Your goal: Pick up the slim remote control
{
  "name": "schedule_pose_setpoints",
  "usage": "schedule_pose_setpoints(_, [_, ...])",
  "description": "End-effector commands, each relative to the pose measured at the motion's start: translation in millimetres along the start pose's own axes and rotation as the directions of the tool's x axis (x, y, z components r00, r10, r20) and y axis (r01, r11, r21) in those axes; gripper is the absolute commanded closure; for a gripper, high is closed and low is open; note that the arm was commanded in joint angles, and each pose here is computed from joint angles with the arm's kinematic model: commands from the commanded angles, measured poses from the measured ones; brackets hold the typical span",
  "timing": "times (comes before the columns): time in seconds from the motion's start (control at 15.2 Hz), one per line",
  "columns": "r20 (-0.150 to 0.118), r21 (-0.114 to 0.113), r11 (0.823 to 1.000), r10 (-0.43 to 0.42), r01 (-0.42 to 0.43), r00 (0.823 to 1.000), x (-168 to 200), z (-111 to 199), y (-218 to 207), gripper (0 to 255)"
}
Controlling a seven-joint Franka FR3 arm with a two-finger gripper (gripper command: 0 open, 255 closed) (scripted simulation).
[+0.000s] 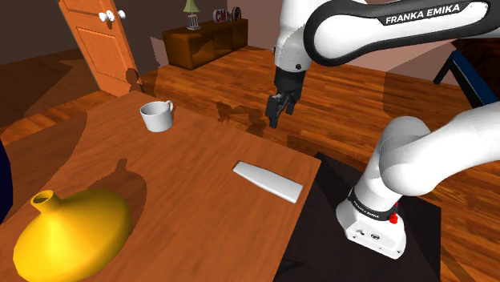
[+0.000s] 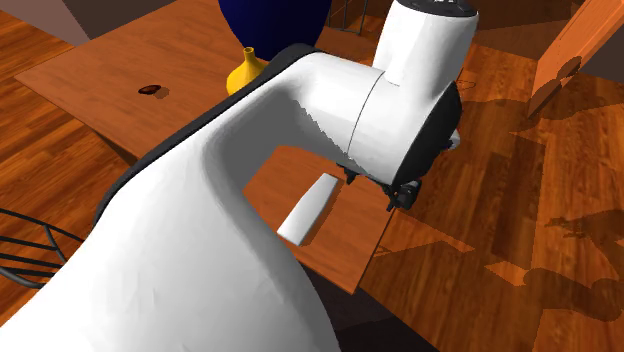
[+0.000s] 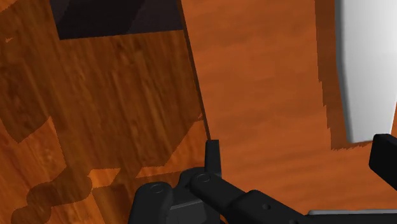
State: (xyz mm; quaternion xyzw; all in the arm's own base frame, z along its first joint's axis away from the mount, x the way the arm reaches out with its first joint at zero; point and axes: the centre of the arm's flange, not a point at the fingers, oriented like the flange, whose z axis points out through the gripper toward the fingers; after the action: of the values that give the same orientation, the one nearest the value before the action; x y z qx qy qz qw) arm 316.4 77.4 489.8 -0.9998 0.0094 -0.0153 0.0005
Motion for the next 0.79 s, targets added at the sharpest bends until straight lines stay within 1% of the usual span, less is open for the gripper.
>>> schedule_pose_setpoints(0.0, [0.006,-0.001,1.000,-0.025,0.025,1.000,-5,17,-21,0])
schedule_pose_setpoints(0.33, [0.022,-0.003,0.996,-0.088,0.089,0.996,-18,57,-72,0])
schedule_pose_setpoints(0.66, [0.038,-0.005,0.989,-0.151,0.151,0.988,-33,96,-121,0])
schedule_pose_setpoints(0.73, [0.038,-0.005,0.989,-0.151,0.151,0.988,-34,101,-121,0])
